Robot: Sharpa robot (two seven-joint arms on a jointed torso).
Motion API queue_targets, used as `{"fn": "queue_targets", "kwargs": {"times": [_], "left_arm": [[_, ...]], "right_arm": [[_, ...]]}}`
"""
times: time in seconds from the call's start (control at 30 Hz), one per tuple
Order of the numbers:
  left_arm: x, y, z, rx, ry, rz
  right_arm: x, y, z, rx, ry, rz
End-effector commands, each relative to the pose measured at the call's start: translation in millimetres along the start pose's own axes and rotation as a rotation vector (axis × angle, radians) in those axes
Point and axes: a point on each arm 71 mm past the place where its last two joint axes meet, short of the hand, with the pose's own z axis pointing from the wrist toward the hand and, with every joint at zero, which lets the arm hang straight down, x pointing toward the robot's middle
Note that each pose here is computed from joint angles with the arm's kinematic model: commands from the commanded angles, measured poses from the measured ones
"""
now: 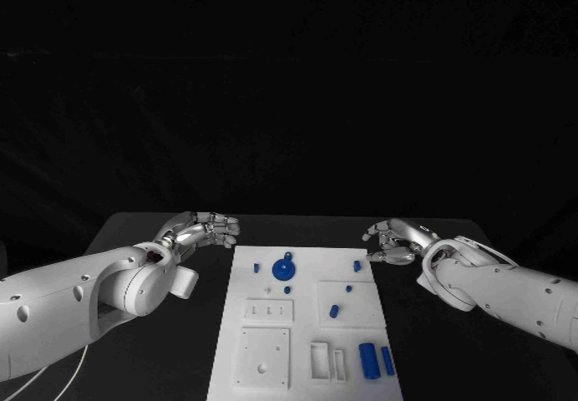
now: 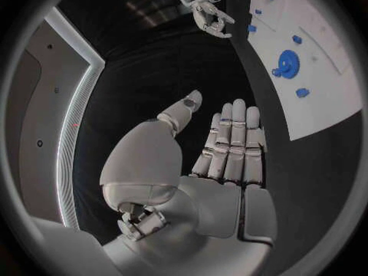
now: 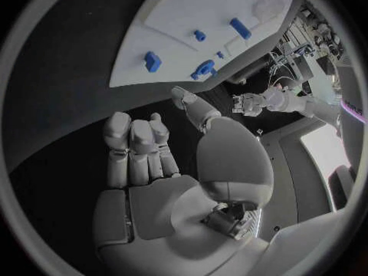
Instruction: Assemble the parts on the task board
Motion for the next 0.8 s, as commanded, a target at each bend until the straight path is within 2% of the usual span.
{"fn": "queue_targets", "kwargs": {"times": [0.03, 0.47, 0.8], "left_arm": [[2.2, -1.5, 0.7, 0.018, 0.021, -0.003], [4.1, 0.1, 1.4, 0.015, 0.028, -0.005], [5.4, -0.2, 0.5, 0.016, 0.035, -0.003]], "right_arm": [[7.9, -4, -0.3, -0.016, 0.062, 0.015], [40.1, -14, 4.4, 0.029, 0.122, 0.002], [51.5, -11, 9.0, 0.037, 0.118, 0.0]]}}
